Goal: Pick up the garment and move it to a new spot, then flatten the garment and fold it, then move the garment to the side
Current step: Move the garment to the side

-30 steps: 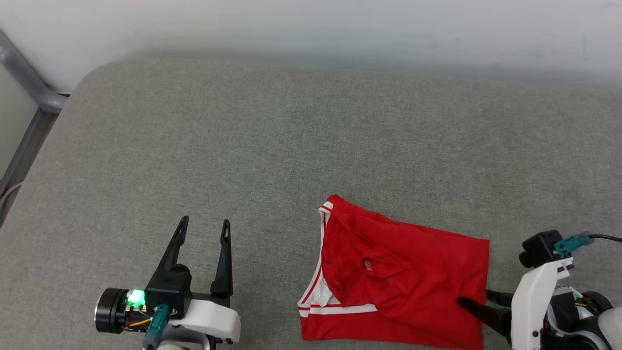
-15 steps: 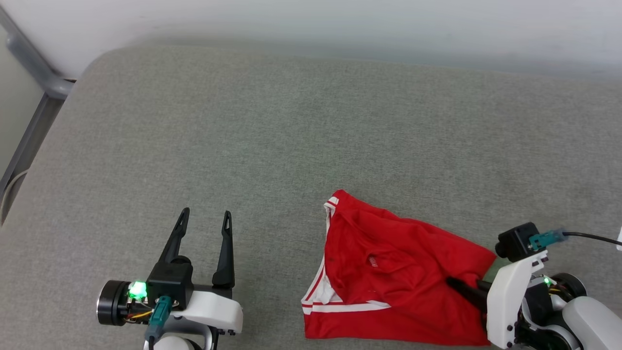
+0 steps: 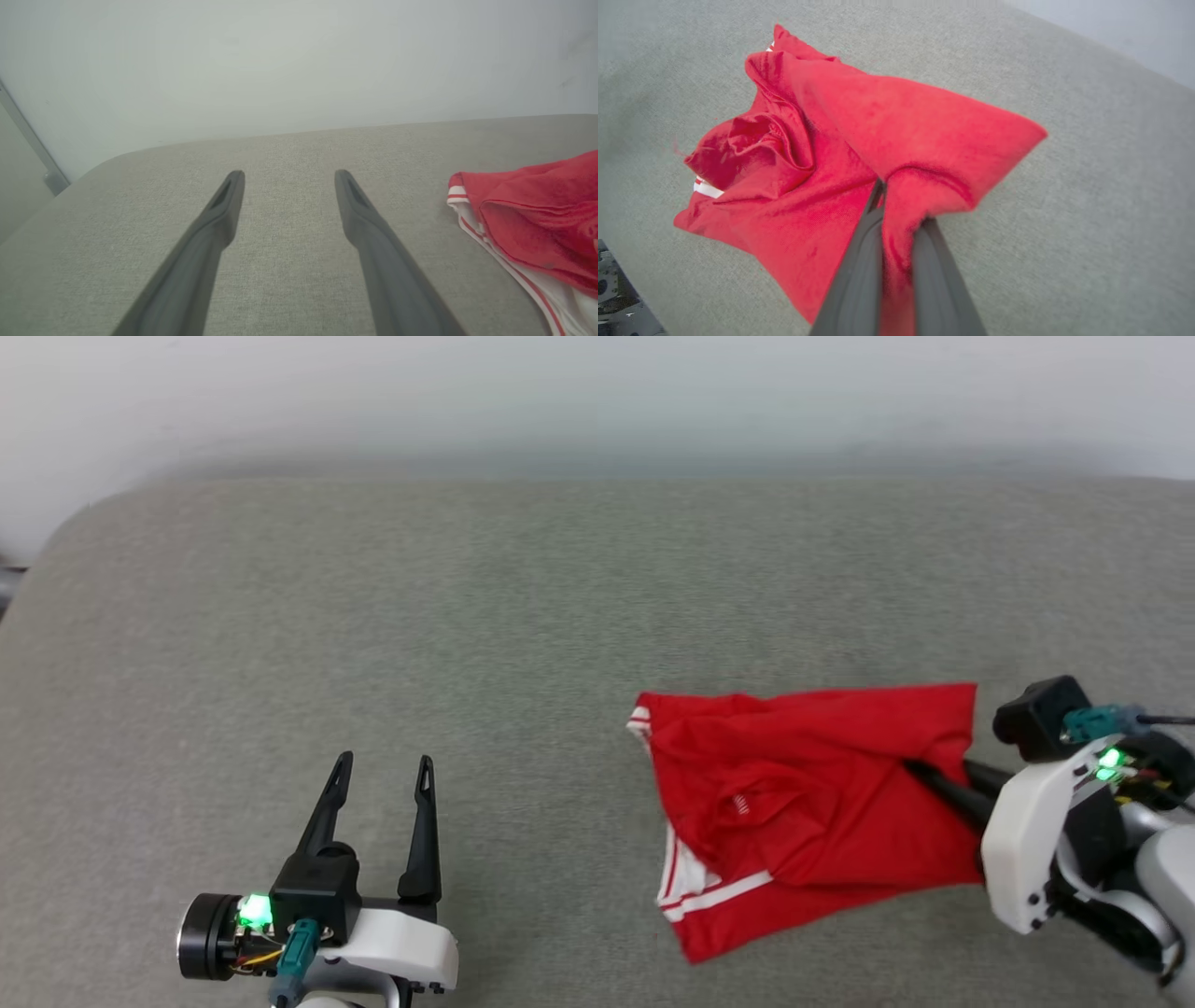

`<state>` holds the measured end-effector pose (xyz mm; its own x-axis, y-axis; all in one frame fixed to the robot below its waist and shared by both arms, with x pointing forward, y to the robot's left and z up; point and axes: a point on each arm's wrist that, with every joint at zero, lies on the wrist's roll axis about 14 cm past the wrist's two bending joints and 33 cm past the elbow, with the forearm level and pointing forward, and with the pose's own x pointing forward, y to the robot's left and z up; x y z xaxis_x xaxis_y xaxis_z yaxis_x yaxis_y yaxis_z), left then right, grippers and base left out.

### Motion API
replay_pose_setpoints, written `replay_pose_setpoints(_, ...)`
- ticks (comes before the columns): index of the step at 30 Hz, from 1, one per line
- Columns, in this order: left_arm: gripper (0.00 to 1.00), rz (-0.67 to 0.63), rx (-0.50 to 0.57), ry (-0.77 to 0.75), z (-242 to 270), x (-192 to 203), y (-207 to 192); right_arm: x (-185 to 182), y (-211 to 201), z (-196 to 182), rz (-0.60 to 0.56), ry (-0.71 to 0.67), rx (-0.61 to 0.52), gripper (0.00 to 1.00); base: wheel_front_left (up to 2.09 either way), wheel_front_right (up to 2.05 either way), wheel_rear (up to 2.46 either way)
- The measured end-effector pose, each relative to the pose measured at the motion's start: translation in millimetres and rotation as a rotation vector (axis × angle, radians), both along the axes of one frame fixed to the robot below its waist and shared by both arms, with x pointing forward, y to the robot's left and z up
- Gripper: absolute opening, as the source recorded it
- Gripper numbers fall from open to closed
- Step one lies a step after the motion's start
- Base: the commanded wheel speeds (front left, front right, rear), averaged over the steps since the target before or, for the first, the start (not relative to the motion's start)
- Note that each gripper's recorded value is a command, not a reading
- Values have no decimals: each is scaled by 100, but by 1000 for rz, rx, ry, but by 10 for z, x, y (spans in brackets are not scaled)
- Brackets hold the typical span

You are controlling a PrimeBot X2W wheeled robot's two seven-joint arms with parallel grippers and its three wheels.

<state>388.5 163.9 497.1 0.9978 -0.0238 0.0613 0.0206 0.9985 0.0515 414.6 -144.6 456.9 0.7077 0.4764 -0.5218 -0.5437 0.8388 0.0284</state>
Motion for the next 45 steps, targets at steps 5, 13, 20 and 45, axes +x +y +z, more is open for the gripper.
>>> replay_pose_setpoints(5, 100, -60, -11, -3, -8, 100, -228, -5, -413, 227, -41, -84, -105, 0, 0, 0, 0)
replay_pose_setpoints(13, 100, -157, -28, 5, -83, 312, -565, -28, -1044, 448, -158, -112, -201, 0, 0, 0, 0)
replay_pose_setpoints(20, 100, -198, -33, 18, -209, 524, -696, 128, -1680, 448, -273, -85, -338, 0, 0, 0, 0)
replay_pose_setpoints(45, 100, -139, -22, 65, -546, 830, -490, 621, -3110, 6, -640, 83, -581, 0, 0, 0, 0)
